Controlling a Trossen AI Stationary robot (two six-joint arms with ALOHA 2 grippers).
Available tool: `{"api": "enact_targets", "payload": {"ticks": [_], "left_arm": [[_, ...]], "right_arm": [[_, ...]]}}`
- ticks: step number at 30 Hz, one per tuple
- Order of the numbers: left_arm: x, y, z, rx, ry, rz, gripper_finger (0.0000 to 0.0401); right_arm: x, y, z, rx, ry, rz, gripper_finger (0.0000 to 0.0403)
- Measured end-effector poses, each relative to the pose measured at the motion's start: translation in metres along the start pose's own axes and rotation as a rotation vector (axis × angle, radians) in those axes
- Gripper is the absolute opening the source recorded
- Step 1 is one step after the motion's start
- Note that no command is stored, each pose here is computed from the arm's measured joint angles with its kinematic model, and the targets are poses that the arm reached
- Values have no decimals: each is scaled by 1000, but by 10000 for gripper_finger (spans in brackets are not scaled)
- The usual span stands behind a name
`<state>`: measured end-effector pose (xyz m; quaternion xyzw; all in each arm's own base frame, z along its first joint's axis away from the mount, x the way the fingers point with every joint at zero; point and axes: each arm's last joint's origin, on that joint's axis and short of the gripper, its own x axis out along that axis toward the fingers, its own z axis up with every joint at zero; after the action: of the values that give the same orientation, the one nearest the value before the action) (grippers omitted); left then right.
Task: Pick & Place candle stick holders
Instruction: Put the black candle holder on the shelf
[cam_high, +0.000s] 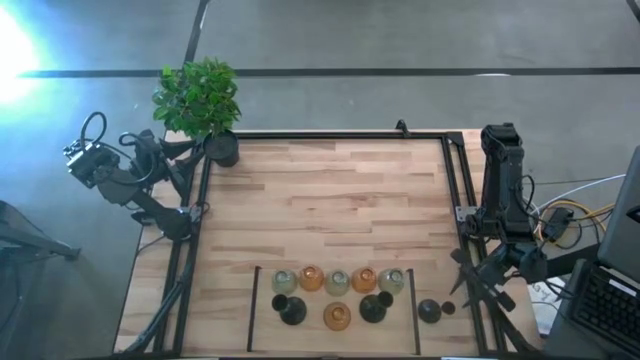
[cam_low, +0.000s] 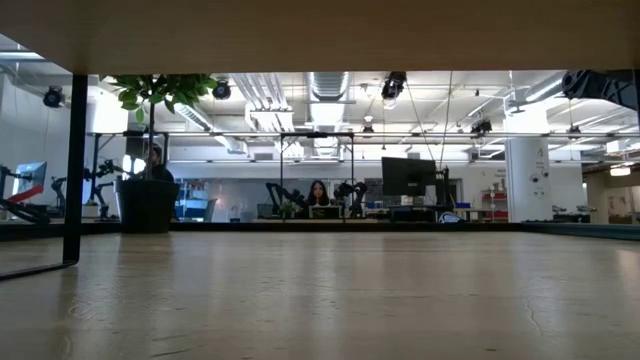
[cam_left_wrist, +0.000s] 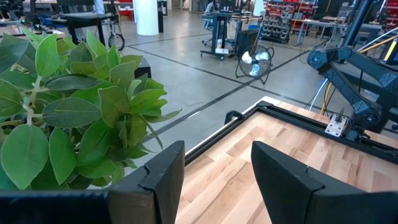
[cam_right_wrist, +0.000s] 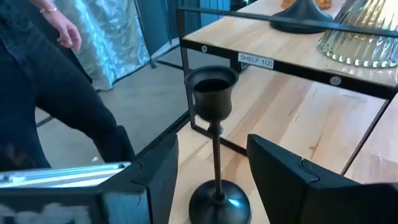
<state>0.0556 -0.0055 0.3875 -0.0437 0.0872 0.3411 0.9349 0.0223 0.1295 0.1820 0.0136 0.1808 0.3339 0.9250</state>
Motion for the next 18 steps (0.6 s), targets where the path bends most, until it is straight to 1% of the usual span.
{"api": "enact_targets", "payload": {"ticks": [6, 12, 18], "left_arm": [[0, 0, 0, 0, 0, 0, 191], [0, 0, 0, 0, 0, 0, 191], [0, 0, 0, 0, 0, 0, 191]], "right_arm": [[8, 3, 1, 19, 0, -13, 181], [9, 4, 1, 44, 4, -6, 178], [13, 5, -3, 97, 28, -15, 173]]}}
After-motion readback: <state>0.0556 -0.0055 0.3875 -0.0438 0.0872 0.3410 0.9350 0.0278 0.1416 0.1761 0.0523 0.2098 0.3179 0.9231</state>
